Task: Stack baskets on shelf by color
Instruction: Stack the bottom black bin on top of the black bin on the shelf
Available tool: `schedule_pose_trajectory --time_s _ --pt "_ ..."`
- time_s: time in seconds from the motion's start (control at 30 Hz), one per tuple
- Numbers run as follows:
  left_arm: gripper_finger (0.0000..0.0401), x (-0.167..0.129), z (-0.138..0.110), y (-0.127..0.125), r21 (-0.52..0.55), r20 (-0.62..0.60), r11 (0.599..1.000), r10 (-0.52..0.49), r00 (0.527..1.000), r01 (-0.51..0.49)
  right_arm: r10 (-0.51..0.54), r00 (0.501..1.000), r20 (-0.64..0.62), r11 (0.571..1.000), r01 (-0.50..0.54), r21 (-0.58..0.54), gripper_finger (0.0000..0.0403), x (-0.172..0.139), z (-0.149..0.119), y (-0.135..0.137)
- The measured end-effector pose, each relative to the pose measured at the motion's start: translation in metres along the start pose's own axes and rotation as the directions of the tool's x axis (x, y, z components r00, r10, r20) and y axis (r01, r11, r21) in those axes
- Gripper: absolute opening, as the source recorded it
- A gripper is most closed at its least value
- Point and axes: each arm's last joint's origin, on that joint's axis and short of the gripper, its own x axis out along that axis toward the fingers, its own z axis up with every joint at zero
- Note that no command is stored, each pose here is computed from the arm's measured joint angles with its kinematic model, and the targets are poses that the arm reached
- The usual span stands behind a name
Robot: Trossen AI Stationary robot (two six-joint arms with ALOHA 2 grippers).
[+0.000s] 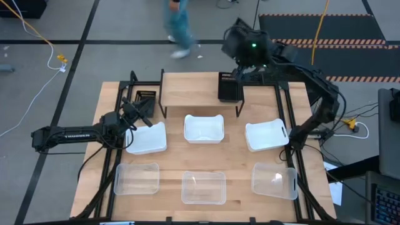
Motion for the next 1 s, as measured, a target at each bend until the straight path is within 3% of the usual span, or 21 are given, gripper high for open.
schedule_pose_trajectory --time_s 0.2,0.63,0.83,1.0 --pt "0.0093 0.001 0.000 0.001 0.028 0.000 1.000 0.011 1.000 -0.011 0.026 0.992 -0.123 0.999 -0.030 -0.032 0.0000 0.034 -0.013 0.017" --pt "0.0093 0.001 -0.001 0.003 0.032 -0.007 0.999 0.026 1.000 -0.026 0.064 0.946 -0.316 0.997 -0.075 -0.021 0.0000 0.077 -0.055 0.038" --pt "0.0093 0.001 -0.001 0.003 0.031 -0.007 0.999 0.026 1.000 -0.026 0.112 0.925 -0.364 0.992 -0.125 -0.013 0.0000 0.073 -0.063 0.043" --pt "0.0093 0.001 -0.001 0.003 0.030 -0.006 0.999 0.026 1.000 -0.026 0.260 0.924 -0.280 0.963 -0.271 0.001 0.0000 0.050 -0.059 0.041"
